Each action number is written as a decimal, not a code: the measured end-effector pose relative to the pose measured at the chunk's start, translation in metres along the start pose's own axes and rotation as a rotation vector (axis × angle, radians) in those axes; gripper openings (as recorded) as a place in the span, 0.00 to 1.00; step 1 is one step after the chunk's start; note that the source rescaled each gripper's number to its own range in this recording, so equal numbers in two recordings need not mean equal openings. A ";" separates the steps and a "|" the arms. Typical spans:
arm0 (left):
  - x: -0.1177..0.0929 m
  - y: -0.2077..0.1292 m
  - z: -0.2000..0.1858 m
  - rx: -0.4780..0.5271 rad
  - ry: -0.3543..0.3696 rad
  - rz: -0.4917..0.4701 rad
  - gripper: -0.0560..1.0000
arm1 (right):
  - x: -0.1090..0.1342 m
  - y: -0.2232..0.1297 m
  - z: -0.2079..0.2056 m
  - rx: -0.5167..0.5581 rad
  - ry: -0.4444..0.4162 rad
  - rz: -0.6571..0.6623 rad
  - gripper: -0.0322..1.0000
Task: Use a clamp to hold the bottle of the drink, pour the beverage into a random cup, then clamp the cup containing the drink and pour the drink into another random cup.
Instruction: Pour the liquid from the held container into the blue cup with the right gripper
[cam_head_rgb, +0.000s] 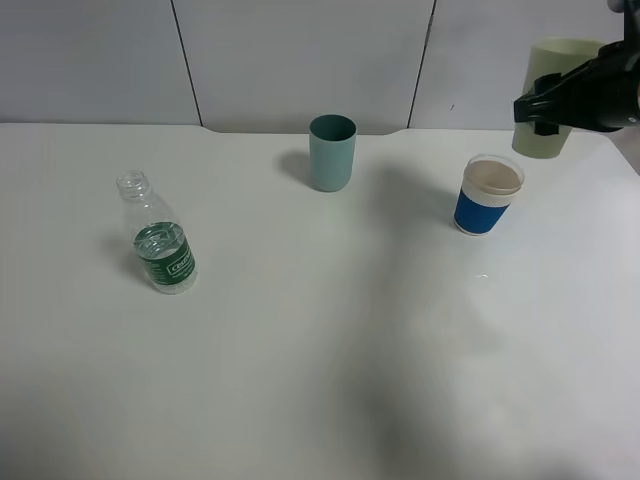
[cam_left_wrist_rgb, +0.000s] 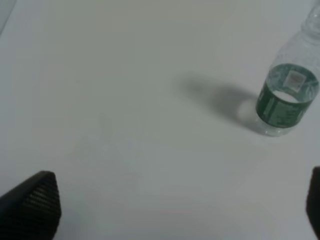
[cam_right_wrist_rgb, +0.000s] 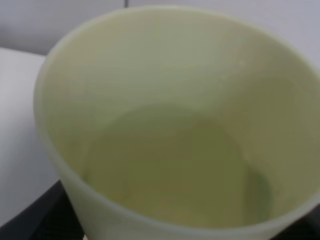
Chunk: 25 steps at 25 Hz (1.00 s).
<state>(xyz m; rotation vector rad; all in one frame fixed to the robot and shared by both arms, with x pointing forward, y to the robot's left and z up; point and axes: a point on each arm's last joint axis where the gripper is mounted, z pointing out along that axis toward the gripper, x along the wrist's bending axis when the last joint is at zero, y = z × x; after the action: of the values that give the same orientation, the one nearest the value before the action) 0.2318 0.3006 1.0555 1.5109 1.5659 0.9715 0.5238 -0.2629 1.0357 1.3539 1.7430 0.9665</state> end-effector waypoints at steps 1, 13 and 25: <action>0.000 0.000 0.000 0.000 0.000 0.000 1.00 | -0.002 -0.001 0.000 0.019 -0.015 -0.015 0.06; 0.000 0.000 0.000 0.000 0.000 0.000 1.00 | -0.025 -0.005 -0.003 0.077 -0.251 -0.153 0.06; 0.000 0.000 0.000 0.000 0.000 0.000 1.00 | -0.036 -0.007 -0.006 0.074 -0.390 -0.202 0.06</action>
<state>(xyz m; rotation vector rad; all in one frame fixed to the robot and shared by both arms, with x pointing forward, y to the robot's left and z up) 0.2318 0.3006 1.0555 1.5109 1.5659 0.9715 0.5220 -0.3004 1.0353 1.2823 1.5874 0.4918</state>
